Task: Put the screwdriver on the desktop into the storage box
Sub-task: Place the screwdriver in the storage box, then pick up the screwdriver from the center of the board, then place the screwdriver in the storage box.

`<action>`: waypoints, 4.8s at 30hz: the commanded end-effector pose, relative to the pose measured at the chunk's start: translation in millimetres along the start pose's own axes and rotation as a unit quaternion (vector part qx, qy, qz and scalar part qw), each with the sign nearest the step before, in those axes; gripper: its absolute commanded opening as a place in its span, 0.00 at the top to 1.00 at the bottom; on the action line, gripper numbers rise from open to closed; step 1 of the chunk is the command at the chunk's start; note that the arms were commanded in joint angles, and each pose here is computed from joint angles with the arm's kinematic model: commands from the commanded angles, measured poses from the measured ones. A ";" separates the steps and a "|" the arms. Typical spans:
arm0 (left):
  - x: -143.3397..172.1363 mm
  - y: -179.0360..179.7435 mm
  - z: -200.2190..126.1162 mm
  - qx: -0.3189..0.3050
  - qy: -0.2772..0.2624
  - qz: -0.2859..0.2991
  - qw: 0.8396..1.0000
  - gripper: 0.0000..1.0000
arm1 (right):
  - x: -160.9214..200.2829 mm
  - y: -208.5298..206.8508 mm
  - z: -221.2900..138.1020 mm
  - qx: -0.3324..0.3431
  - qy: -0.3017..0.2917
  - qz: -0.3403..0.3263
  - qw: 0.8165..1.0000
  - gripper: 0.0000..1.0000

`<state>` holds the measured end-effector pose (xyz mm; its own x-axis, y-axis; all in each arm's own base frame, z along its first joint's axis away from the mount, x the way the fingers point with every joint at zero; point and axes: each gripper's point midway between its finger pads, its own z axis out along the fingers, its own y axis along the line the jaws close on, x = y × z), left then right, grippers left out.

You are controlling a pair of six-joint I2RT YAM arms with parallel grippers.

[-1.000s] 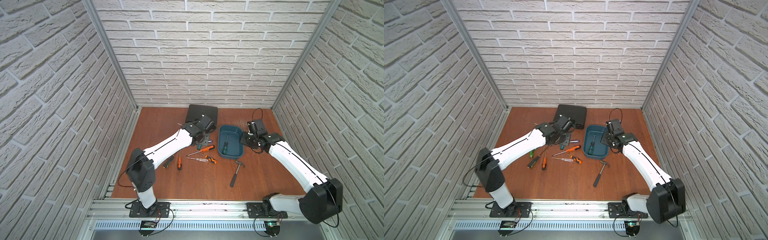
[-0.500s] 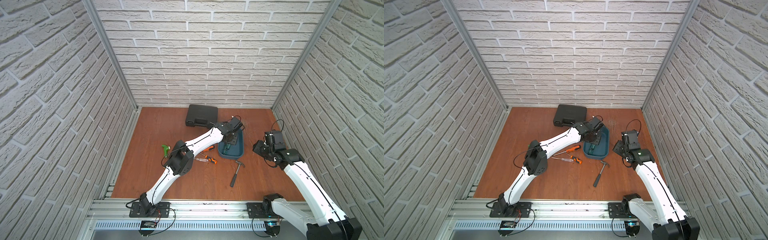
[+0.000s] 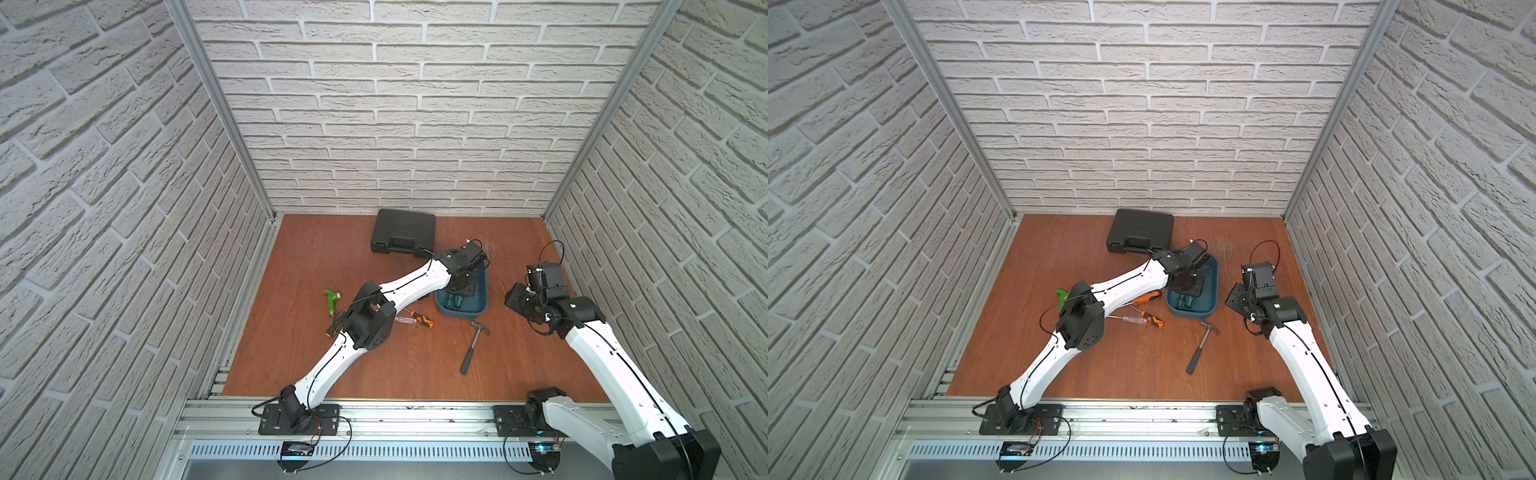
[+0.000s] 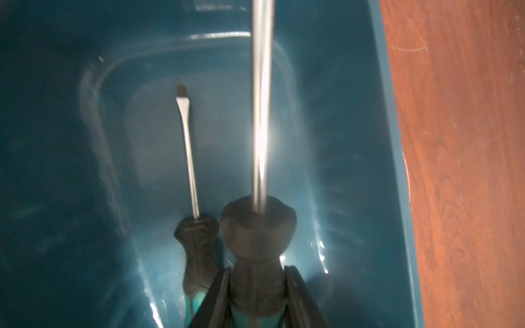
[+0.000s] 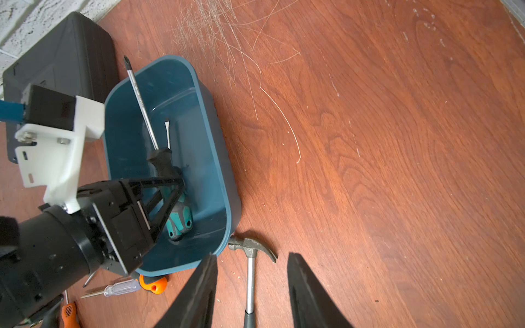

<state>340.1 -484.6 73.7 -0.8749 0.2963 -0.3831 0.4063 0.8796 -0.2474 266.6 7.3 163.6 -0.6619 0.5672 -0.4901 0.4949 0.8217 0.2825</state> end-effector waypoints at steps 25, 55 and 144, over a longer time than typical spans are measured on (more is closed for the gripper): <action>-45.1 -22.4 -65.0 0.028 -0.114 0.027 0.993 0.47 | -15.2 30.5 1.2 -0.047 0.010 -0.025 0.999 0.52; 49.9 252.0 -217.7 -0.200 -0.327 -0.316 0.868 0.52 | 154.0 180.4 54.3 -0.132 0.197 -0.524 0.818 0.53; 72.1 270.8 -228.9 -0.226 -0.316 -0.333 0.859 0.59 | 57.2 125.9 56.6 -0.071 0.113 -0.125 0.983 0.85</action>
<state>329.4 -146.6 186.9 -0.4983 -0.4659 -0.7311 -0.3821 0.8750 -0.2972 313.9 140.1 127.0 -0.9094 0.1703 -0.3794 0.0944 0.9730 0.2106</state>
